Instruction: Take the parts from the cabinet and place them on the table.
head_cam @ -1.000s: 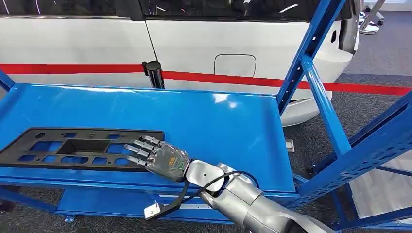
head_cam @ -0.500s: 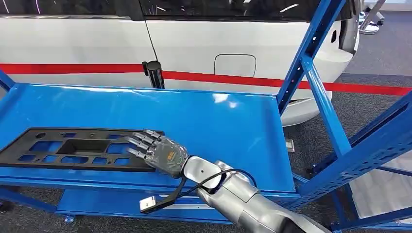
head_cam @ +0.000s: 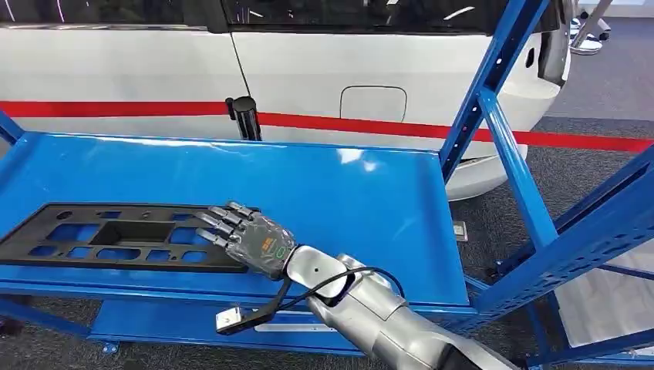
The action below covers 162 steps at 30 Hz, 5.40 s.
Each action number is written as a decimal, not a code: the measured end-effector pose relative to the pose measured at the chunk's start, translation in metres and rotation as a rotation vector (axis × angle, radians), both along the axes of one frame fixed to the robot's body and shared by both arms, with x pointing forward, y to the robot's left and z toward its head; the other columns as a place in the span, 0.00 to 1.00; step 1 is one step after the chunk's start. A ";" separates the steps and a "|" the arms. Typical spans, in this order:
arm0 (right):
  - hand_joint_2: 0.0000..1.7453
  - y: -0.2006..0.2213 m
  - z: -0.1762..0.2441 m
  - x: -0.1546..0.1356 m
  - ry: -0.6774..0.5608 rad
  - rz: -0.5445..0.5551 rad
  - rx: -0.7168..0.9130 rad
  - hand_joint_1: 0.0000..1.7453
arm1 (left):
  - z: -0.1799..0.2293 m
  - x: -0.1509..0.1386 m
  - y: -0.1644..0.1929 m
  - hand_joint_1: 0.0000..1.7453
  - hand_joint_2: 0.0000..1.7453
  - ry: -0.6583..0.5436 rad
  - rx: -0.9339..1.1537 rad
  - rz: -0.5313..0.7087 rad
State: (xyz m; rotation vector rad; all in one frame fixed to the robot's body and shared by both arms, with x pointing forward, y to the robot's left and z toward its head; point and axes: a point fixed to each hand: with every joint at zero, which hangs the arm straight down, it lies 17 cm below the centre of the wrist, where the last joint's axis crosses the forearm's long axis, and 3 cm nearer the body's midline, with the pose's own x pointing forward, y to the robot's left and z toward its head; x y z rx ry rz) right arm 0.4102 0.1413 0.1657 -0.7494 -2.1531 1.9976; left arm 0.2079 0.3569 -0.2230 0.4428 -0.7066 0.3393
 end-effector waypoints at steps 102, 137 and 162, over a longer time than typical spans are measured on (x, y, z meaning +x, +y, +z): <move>1.00 -0.125 0.208 0.058 -0.377 -0.123 0.375 0.99 | -0.007 -0.017 -0.011 0.00 1.00 0.046 0.012 -0.080; 1.00 -0.133 0.181 0.065 -0.325 -0.159 0.347 0.99 | -0.007 -0.014 -0.012 0.00 1.00 0.044 0.023 -0.119; 1.00 -0.129 0.187 0.064 -0.334 -0.158 0.356 0.99 | -0.007 -0.013 -0.016 0.00 1.00 0.043 0.014 -0.121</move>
